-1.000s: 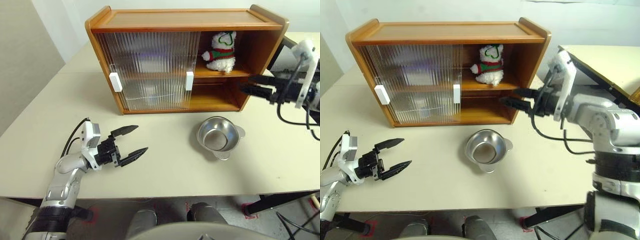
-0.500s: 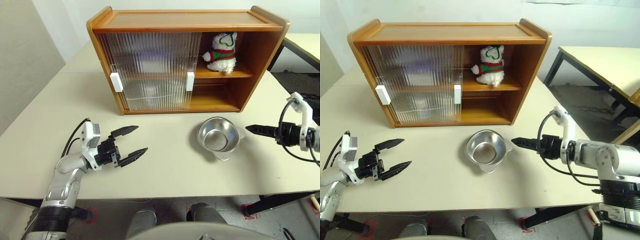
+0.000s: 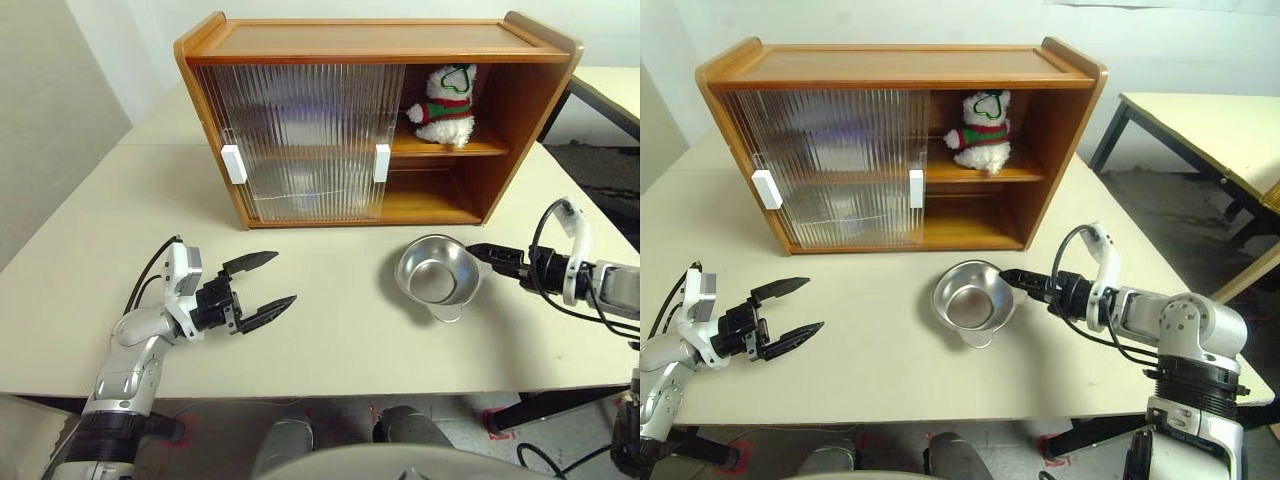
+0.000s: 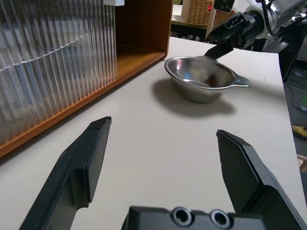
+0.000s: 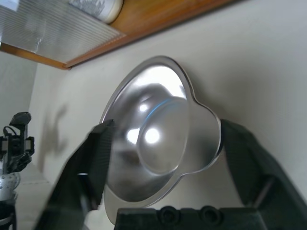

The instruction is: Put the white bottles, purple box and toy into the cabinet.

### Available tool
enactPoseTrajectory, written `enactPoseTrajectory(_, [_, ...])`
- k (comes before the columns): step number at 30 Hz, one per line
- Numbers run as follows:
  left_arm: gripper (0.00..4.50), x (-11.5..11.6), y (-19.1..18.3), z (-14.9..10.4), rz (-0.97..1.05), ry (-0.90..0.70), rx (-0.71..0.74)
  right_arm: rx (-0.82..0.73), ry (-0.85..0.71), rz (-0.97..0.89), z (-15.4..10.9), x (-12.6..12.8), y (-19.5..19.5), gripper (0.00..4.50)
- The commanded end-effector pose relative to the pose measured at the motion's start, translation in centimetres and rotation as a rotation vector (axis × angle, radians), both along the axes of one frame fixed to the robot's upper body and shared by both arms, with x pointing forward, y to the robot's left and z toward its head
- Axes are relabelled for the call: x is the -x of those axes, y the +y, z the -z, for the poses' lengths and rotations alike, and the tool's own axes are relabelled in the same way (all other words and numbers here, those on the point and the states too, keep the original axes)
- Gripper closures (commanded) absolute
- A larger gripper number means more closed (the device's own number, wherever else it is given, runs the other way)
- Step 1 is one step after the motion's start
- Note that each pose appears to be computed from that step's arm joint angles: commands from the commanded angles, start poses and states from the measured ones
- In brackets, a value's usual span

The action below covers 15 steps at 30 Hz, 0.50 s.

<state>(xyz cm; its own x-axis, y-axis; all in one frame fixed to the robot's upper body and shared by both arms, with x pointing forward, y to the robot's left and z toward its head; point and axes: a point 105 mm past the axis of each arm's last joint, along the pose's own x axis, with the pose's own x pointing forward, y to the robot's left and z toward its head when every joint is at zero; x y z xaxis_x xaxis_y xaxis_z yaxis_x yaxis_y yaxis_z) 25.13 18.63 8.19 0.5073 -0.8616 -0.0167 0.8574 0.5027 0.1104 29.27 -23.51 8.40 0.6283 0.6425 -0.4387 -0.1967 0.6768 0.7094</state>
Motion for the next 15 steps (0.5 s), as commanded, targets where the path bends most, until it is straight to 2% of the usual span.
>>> enactPoseTrajectory(1, [0.0, 0.0, 0.1, 0.1, 0.004, -0.005, -0.024, -0.007, 0.023, -0.035, -0.4, 0.6, 0.3, 1.38])
enactPoseTrajectory(4, [0.0, -0.1, 0.2, 0.0, 0.0, -0.01, -0.024, -0.006, 0.078, -0.096, -0.1, 2.0, 0.7, 2.46])
enactPoseTrajectory(9, [0.0, -0.1, 0.2, -0.1, 0.001, -0.012, -0.023, -0.007, 0.071, -0.087, -0.2, 1.9, 0.4, 4.32])
enactPoseTrajectory(10, [0.0, -0.1, 0.2, -0.1, 0.002, -0.012, -0.023, -0.012, 0.068, -0.088, -0.2, 1.9, 0.4, 4.48])
enactPoseTrajectory(15, [0.0, -0.2, 0.1, -0.1, 0.004, -0.011, -0.021, -0.097, 0.025, -0.056, -1.5, 1.0, 0.5, 4.49])
